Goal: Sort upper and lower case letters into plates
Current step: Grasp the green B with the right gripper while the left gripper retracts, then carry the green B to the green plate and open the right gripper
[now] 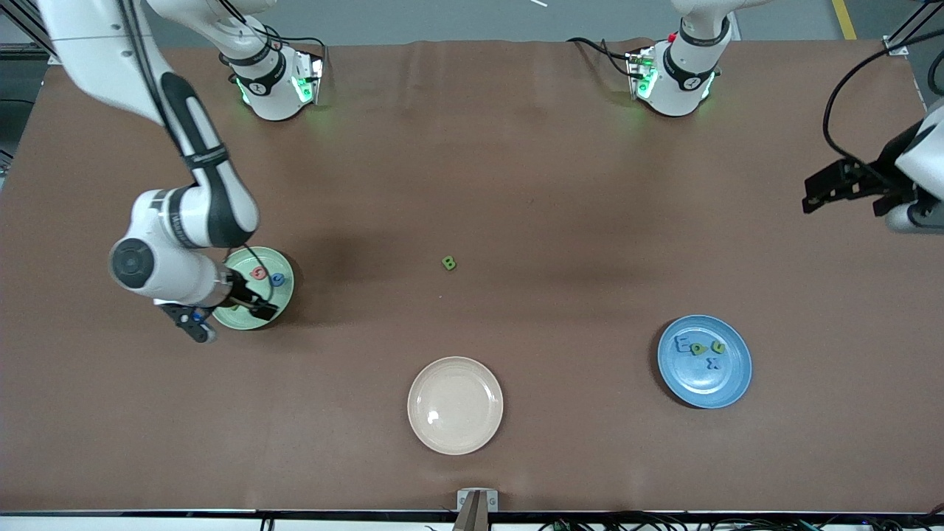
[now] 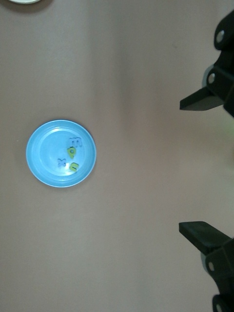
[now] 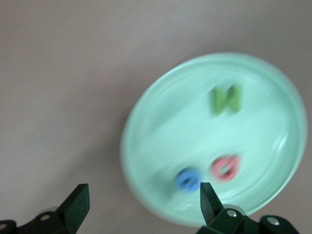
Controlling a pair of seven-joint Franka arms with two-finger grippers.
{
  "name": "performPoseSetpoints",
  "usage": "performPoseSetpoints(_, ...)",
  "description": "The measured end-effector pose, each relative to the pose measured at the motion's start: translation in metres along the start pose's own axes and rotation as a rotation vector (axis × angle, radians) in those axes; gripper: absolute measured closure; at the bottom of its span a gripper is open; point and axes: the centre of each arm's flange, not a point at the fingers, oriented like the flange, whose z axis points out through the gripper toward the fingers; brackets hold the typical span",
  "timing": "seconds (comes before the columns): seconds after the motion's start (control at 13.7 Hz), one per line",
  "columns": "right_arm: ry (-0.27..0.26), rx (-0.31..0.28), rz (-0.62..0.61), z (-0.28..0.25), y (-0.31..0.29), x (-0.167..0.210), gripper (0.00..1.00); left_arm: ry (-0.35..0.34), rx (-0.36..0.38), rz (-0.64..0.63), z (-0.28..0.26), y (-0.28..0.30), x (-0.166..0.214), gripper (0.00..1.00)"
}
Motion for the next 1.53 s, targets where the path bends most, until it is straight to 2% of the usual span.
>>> performPoseSetpoints(0.22,0.024,0.013,0.081,-0.006,-0.063,-0.074,0.0,-0.017,-0.011,0.006,-0.001,0.005,-0.02,0.0)
performPoseSetpoints(0.51,0.044,0.031,0.18,0.014,-0.114,-0.152,0.0,-0.019,-0.027,0.014,-0.002,-0.001,-0.037,0.0)
performPoseSetpoints(0.8,0.058,0.034,0.152,0.055,-0.143,-0.223,0.0,-0.013,-0.021,0.013,-0.004,-0.002,-0.039,0.0)
performPoseSetpoints(1.17,0.067,0.02,0.062,0.09,-0.156,-0.282,0.01,-0.013,-0.01,0.015,-0.003,-0.002,-0.039,0.0)
performPoseSetpoints(1.53,0.076,0.04,0.037,0.106,-0.162,-0.297,0.12,-0.004,-0.009,0.018,-0.004,0.0,-0.038,0.0)
